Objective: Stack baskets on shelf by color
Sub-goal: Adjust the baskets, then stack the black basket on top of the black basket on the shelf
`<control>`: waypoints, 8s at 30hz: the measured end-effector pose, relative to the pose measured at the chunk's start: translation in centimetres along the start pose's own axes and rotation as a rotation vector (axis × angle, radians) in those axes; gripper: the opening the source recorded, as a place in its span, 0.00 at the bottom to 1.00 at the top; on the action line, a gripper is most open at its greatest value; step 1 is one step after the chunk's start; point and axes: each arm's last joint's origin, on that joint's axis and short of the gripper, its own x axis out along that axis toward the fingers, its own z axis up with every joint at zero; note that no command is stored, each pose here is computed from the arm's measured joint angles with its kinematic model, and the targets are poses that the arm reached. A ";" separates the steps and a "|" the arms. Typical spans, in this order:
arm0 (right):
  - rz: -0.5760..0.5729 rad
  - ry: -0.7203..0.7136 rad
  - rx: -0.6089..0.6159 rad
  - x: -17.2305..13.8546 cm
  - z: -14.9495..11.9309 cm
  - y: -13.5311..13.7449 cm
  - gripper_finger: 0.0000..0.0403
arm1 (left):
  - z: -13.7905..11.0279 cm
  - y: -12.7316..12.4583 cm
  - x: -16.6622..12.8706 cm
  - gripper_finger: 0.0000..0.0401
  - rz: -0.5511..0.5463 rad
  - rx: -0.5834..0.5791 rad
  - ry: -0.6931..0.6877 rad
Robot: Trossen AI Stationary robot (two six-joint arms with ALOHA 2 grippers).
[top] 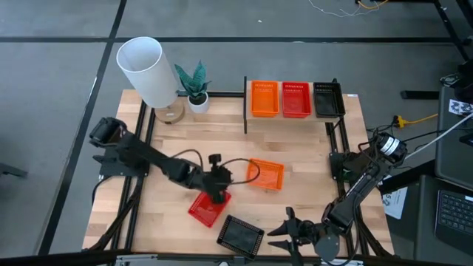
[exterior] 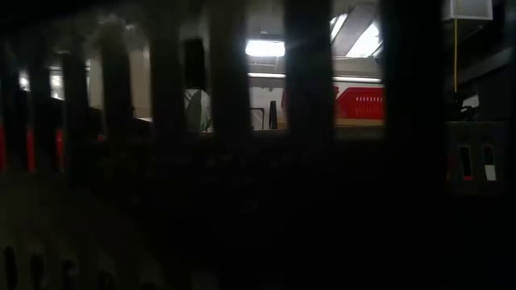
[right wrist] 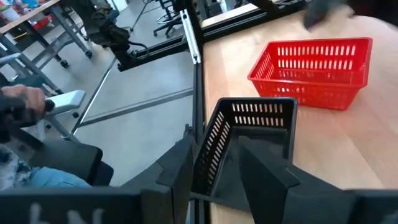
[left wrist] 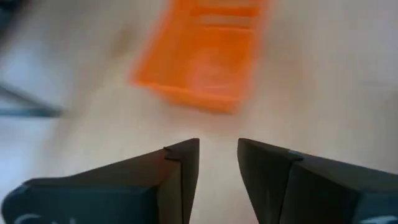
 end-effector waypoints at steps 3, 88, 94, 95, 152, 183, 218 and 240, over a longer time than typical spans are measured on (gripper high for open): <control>0.014 0.013 -0.003 0.0 -0.1 0.1 0.31 | 0.6 -1.0 -1.9 0.26 -0.287 -0.027 0.017; 0.060 0.137 -0.089 -1.3 -1.8 0.6 0.31 | 6.4 -5.3 -3.4 0.25 -0.253 0.263 0.007; 0.033 0.260 -0.183 -0.3 -1.8 -0.9 0.31 | 7.4 -2.9 -10.5 0.25 -0.288 0.287 0.005; 0.035 0.294 -0.173 -0.2 -1.8 -1.2 0.31 | 7.4 -2.6 -11.2 0.25 -0.275 0.272 0.004; -0.601 0.558 -0.725 -5.2 12.5 1.3 0.00 | 3.3 1.5 -12.7 0.25 0.133 0.342 0.334; -0.631 0.379 -0.567 -28.0 20.3 -18.8 0.00 | -0.3 5.5 -8.3 0.25 0.293 0.239 0.502; -1.380 0.359 -0.738 -23.0 20.4 -21.8 0.00 | 1.0 8.7 -6.1 0.25 0.338 0.146 0.454; -0.866 0.874 -0.653 -23.5 20.3 -27.6 0.00 | 1.3 8.8 -5.9 0.25 0.331 0.148 0.428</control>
